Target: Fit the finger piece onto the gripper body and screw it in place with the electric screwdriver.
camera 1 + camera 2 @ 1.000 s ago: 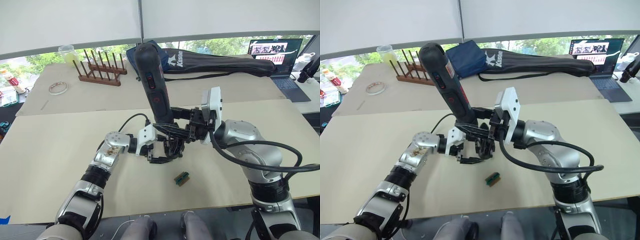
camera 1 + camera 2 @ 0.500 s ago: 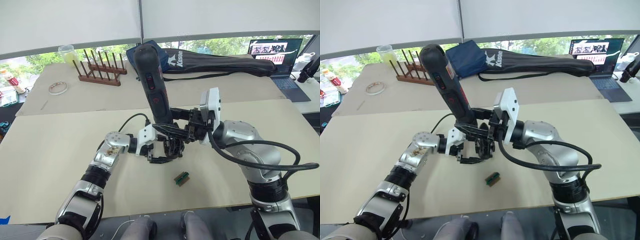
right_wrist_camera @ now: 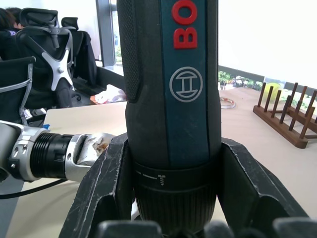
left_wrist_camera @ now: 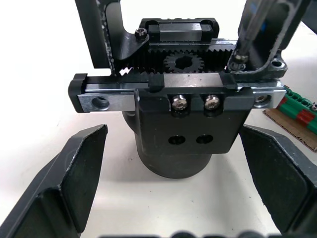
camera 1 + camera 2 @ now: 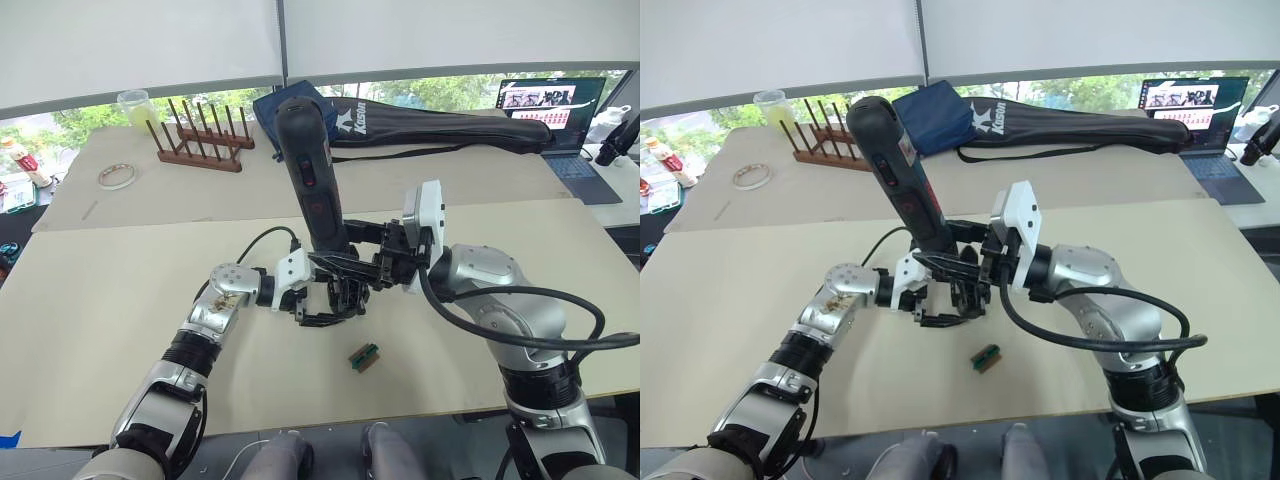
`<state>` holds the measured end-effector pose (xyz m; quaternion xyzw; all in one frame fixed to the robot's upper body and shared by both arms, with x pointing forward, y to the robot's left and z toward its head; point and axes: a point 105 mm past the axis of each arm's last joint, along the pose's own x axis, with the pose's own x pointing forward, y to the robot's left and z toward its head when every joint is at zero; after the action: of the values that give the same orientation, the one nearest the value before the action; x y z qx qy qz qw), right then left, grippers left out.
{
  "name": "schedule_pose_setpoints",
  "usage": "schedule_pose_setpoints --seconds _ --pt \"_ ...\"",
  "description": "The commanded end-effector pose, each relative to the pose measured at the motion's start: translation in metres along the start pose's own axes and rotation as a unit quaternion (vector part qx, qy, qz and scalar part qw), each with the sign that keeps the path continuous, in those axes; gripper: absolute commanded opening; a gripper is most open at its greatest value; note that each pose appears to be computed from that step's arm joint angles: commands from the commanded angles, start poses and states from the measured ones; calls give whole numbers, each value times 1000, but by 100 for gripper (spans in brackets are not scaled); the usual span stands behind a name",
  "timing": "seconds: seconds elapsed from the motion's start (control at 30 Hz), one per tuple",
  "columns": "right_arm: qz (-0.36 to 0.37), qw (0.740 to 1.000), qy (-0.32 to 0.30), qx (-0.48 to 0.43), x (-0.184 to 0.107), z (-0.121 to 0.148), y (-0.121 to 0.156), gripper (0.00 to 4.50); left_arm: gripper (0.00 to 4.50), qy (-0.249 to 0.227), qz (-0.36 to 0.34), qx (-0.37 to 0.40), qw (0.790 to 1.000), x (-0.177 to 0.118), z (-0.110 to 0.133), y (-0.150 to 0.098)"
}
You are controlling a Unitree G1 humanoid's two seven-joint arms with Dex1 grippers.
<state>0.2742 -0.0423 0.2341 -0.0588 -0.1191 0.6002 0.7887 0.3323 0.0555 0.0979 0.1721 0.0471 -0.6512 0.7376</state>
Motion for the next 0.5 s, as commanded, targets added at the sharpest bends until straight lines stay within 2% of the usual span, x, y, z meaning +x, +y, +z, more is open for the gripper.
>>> schedule_pose_setpoints --seconds 0.03,0.33,0.43,0.5 --pt "-3 999 -18 -26 -4 13 2 196 450 -9 1 11 1000 0 7 -1" --pt "-8 1000 -15 -26 -5 11 1 196 450 -15 8 -22 1000 6 2 -5" --pt "-11 1000 -14 -24 -6 10 1 196 366 -13 3 -31 999 9 -2 -9" --pt "-14 1000 -15 -21 -7 10 1 196 274 -7 2 -32 999 11 -6 -11"
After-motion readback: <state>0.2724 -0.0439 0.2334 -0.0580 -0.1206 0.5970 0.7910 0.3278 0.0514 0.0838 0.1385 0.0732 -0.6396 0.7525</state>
